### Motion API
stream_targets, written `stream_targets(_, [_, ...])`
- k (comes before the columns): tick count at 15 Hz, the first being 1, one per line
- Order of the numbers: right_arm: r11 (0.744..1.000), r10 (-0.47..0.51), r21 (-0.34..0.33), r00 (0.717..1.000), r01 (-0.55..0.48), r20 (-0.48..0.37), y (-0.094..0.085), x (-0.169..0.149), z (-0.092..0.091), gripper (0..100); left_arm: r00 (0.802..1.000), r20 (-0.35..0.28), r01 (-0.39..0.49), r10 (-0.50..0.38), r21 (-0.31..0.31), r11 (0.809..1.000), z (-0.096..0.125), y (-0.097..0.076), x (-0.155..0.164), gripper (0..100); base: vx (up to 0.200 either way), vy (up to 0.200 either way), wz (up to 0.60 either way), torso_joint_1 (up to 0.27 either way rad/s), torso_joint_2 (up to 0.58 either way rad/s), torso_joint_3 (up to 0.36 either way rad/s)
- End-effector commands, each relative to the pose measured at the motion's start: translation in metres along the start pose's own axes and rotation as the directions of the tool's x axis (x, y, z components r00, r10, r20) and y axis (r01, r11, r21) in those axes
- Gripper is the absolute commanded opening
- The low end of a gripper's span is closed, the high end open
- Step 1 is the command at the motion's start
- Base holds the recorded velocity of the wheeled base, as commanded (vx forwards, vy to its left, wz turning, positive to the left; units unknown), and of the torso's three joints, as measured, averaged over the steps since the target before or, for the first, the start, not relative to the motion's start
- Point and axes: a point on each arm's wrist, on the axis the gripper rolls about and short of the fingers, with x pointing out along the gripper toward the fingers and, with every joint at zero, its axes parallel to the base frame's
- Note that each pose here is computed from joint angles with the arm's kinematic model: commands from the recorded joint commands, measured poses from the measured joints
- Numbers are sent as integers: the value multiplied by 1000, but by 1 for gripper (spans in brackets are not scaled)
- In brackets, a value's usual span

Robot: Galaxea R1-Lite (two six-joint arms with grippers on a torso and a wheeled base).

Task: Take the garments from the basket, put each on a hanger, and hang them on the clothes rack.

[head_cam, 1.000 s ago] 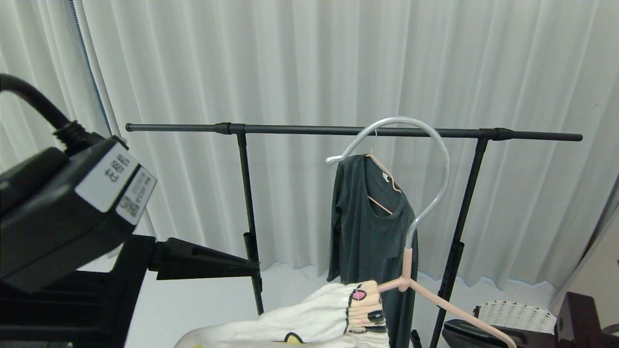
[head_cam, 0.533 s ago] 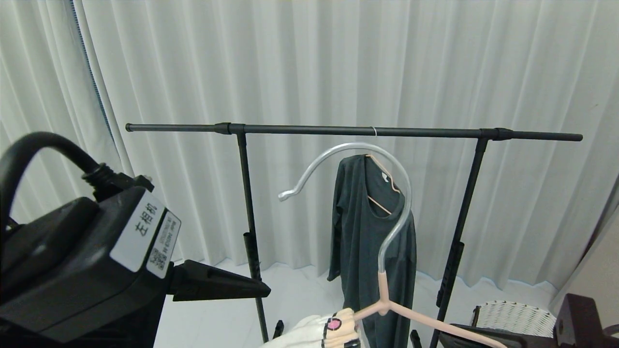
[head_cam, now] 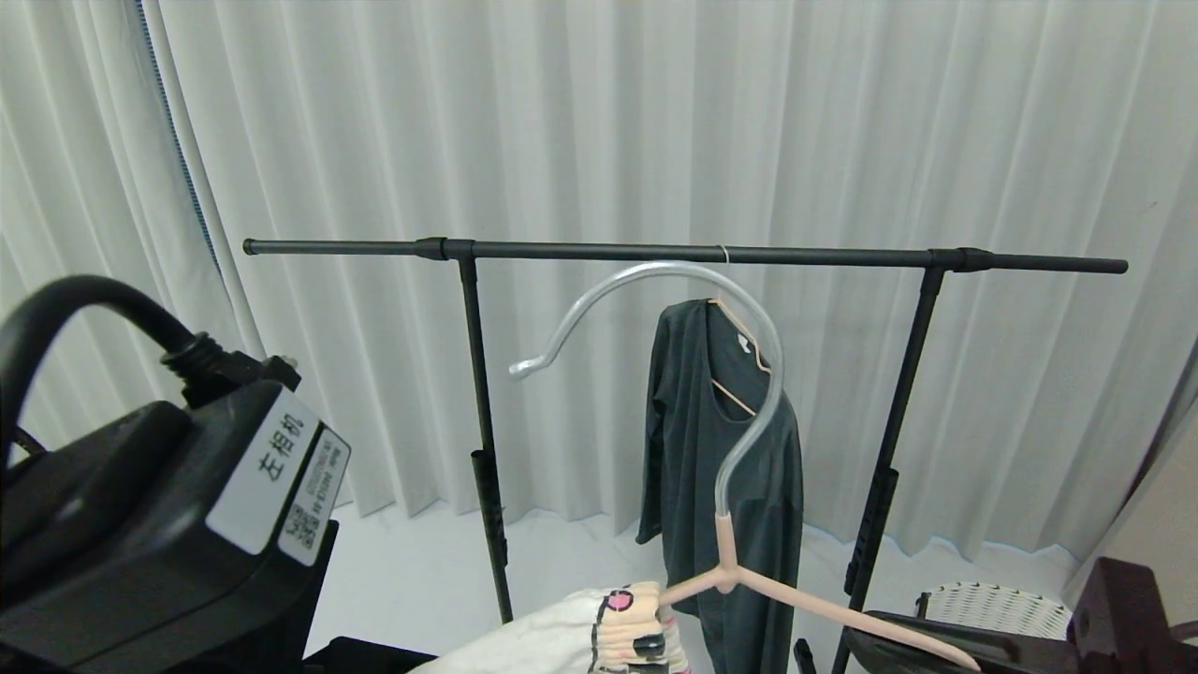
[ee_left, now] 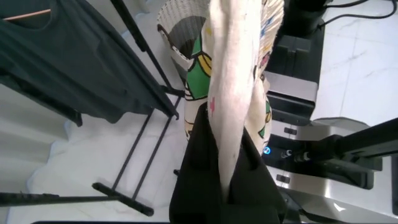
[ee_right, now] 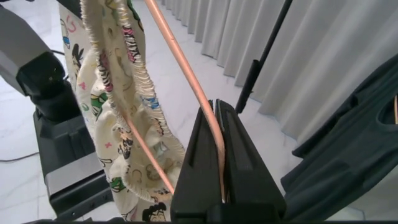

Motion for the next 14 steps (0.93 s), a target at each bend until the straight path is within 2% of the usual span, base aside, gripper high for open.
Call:
stream_targets(1, [1000,-3,-3,1000,3,-5,0,1,-1,0,1000,3,-1,1,2,1000,0,0,-1,0,0,0,0,0,0,0])
stream_targets(2, [1000,-5,-4,1000,5,-10,0,1,-2,100,1000,3,-8,8,3,1000,0,0,-1,0,0,0,0,0,0,0])
stream_targets(4, [999,-53,-5,998,53,-19,-5,2,-3,100,999,-9,-50,50,2,999,-1,1,-1,0,0,0,0,0,0,0])
stream_targets(5, [995,-99,-3,995,99,-23,-10,3,-3,100,994,-31,-106,106,4,994,-4,3,0,0,0,0,0,0,0,0])
stream_targets(6, [986,-164,4,986,164,-16,-19,2,-2,100,975,-64,-211,211,12,977,-7,5,0,0,0,0,0,0,0,0])
stream_targets(7, [978,-209,12,978,209,-11,-26,1,-1,100,963,-74,-260,261,16,965,-7,6,0,0,0,0,0,0,0,0])
stream_targets(9, [969,-246,22,969,246,-14,-33,-1,-3,100,939,-21,-343,343,10,939,0,11,-1,0,0,0,0,0,0,0])
stream_targets(10, [968,-250,20,968,251,-27,-34,-1,-6,100,916,21,-402,402,-5,916,4,18,-2,0,0,0,0,0,0,0])
stream_targets(12, [966,-255,19,965,257,-64,-35,5,-14,100,877,75,-473,474,-28,881,11,27,-5,0,0,0,0,0,0,0])
stream_targets(13, [965,-257,27,963,260,-83,-35,11,-15,100,868,94,-488,488,-32,872,13,27,-8,0,0,0,0,0,0,0])
stream_targets(14, [963,-258,56,960,265,-105,-35,21,-16,100,866,101,-489,490,-32,872,13,27,-9,0,0,0,0,0,0,0])
